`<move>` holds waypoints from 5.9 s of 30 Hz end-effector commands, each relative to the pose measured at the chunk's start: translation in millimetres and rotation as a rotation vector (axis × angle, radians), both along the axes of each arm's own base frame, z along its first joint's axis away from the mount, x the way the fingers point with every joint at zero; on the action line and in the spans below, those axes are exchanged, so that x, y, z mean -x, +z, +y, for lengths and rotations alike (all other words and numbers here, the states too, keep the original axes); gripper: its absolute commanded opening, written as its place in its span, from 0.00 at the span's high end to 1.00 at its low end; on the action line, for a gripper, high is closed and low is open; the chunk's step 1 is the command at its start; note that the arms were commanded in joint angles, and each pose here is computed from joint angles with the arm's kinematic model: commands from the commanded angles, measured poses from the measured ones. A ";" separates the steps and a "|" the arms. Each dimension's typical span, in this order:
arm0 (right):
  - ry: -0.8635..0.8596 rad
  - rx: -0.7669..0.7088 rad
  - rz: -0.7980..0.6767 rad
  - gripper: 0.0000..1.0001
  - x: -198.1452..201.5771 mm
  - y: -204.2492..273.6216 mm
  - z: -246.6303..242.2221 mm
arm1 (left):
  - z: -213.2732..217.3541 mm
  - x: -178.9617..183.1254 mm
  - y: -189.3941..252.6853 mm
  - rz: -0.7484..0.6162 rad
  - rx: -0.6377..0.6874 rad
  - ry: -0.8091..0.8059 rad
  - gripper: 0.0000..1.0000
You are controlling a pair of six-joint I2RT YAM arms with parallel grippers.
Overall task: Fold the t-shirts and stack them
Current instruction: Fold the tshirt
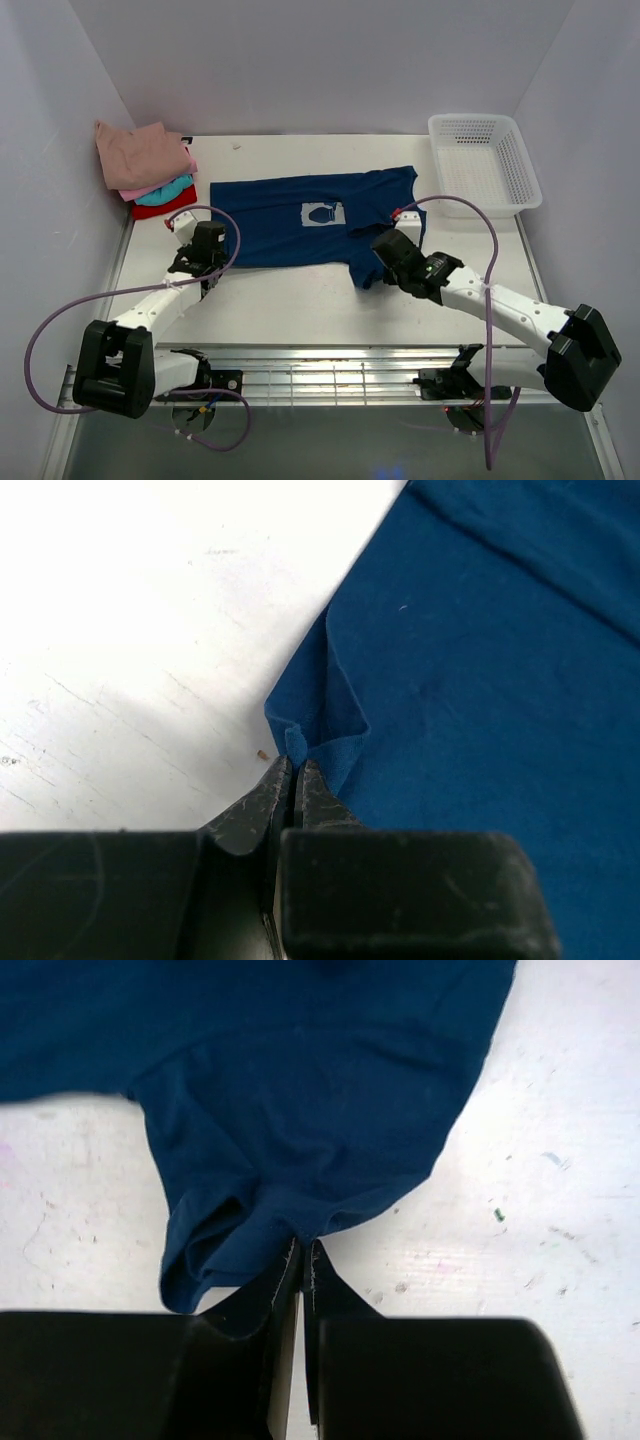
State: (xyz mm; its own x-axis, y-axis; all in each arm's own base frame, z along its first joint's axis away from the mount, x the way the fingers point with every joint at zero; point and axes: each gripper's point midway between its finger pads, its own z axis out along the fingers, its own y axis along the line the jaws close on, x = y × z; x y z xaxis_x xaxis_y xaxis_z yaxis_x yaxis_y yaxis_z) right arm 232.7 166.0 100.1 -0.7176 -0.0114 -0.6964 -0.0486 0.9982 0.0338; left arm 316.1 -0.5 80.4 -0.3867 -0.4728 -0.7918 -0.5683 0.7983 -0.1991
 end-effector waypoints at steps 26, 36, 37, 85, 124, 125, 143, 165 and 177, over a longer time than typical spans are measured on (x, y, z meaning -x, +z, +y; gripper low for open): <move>0.016 0.040 0.079 0.92 25.1 7.3 -45.1 | 9.7 31.7 -26.0 0.002 0.045 0.092 1.00; -0.029 0.184 0.120 0.92 17.4 -1.5 -58.5 | 3.8 24.3 -21.2 0.004 0.059 0.069 1.00; -0.031 0.191 0.104 0.92 11.3 3.0 -56.9 | 3.8 22.0 -22.2 0.012 0.056 0.070 1.00; 0.001 0.281 -0.015 0.92 -336.9 15.1 -41.6 | 22.4 -154.2 -14.1 0.092 0.081 -0.015 1.00; -0.043 0.278 -0.011 0.63 -350.3 -10.8 -58.5 | 43.0 -214.0 2.7 0.036 0.042 0.029 0.56; -0.047 0.273 -0.033 0.51 -353.1 -7.2 -57.9 | 45.4 -213.6 4.4 0.029 0.037 0.045 0.50; 0.193 -0.029 -0.157 0.92 -291.2 64.2 -2.9 | -64.1 -179.0 52.2 -0.144 0.096 -0.200 1.00; 0.345 -0.121 0.100 0.92 -246.1 -25.5 44.9 | -106.5 -168.7 -56.2 0.114 0.129 -0.349 1.00; 0.295 -0.050 0.144 0.92 -265.4 -50.8 41.5 | -98.9 -149.0 -75.5 0.166 0.128 -0.322 1.00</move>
